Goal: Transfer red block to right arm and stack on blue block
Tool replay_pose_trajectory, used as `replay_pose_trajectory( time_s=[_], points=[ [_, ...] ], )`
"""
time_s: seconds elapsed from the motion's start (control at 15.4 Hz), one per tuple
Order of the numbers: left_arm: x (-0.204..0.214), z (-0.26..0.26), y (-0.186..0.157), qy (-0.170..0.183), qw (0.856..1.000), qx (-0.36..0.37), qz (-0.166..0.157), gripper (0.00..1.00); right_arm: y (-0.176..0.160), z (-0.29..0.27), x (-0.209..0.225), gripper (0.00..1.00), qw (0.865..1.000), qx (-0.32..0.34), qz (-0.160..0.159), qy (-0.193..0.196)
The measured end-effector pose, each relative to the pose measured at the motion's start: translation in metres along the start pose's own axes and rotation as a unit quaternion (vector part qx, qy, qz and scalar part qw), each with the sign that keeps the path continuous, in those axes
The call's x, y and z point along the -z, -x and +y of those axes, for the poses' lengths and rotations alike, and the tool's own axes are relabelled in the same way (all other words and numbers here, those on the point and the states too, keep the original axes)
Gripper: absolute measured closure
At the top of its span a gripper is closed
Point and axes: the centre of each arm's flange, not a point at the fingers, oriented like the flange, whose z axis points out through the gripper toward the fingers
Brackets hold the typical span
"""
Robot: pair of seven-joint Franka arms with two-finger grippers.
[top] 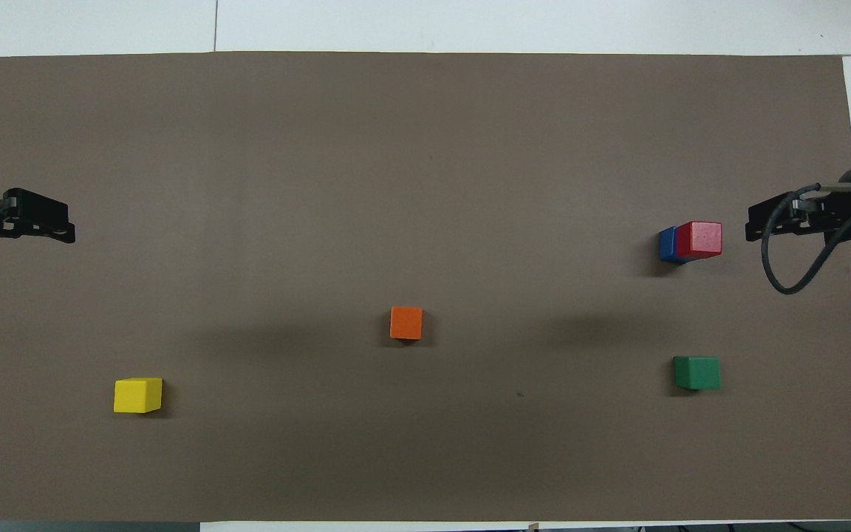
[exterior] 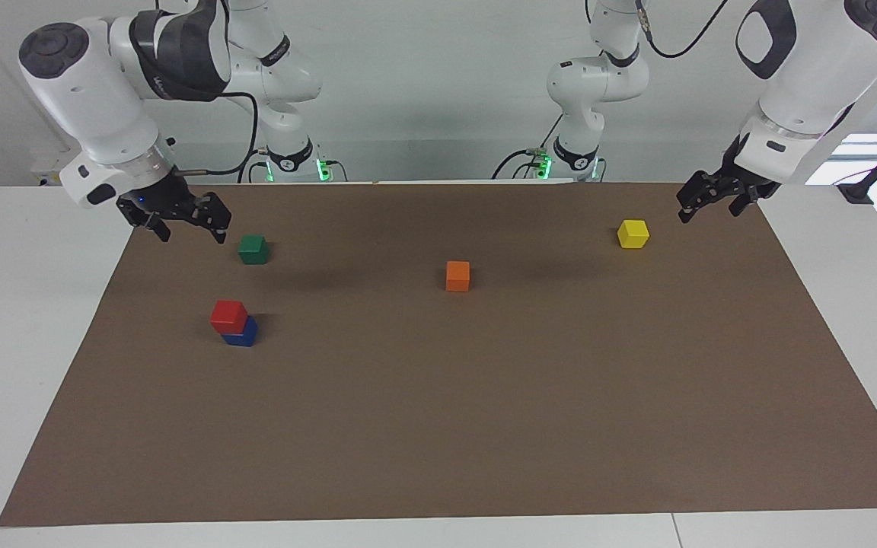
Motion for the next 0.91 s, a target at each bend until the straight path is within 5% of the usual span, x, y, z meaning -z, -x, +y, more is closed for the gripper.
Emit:
replay_pose_trajectory(
  time_s=[0.91],
  points=[
    [0.0, 0.0, 0.0, 0.0, 1.0, 0.0, 0.0, 0.0, -0.0019, -0.0019, 0.0044, 0.0, 1.0, 0.002, -0.001, 0.0]
  ],
)
